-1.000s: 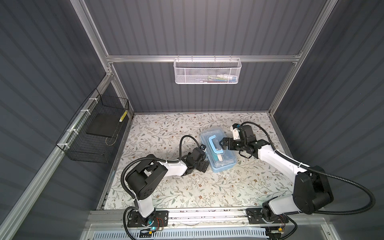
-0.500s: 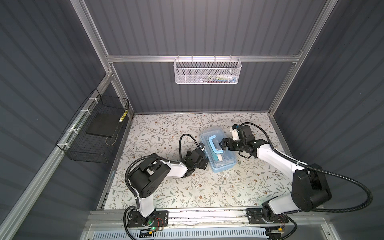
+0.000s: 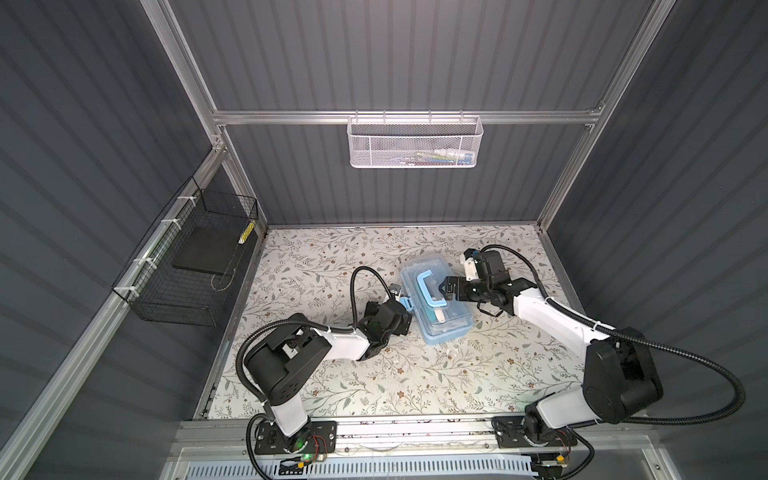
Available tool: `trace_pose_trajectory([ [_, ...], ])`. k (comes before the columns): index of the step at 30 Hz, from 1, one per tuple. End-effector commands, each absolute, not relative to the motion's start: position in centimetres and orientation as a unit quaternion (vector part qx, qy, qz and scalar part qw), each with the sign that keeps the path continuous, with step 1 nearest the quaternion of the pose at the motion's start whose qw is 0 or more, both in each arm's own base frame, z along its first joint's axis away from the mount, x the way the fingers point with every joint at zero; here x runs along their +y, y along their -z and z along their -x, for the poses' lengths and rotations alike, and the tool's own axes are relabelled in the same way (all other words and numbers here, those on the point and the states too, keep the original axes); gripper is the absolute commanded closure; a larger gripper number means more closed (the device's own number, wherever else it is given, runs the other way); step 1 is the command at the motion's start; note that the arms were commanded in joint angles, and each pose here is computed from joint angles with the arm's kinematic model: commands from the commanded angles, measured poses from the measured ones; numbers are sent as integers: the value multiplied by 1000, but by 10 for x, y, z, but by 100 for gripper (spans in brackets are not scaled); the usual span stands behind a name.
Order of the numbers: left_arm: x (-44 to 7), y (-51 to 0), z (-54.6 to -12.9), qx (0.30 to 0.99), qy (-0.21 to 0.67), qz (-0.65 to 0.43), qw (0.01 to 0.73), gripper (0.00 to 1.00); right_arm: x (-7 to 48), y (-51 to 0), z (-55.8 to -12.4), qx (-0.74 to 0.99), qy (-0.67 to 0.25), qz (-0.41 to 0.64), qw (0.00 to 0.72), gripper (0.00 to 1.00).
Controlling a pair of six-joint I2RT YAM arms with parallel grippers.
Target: Pack the tool kit
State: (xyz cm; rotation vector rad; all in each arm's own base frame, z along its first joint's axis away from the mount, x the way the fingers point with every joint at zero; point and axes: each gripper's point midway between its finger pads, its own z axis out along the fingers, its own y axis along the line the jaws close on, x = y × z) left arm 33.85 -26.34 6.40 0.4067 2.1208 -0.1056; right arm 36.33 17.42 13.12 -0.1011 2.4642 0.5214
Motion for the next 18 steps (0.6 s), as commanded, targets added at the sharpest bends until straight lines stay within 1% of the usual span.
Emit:
trace_pose_trajectory([
  [1, -255, -81, -342, 860, 34, -135, 491, 1, 174, -131, -362, 931, -198, 36, 304, 1],
  [11, -252, -101, -343, 857, 32, -124, 500, 1, 174, -131, -362, 931, -198, 34, 305, 1],
  [18, -261, -115, -347, 851, 46, -128, 507, 1, 173, -129, -361, 932, -197, 33, 302, 1],
])
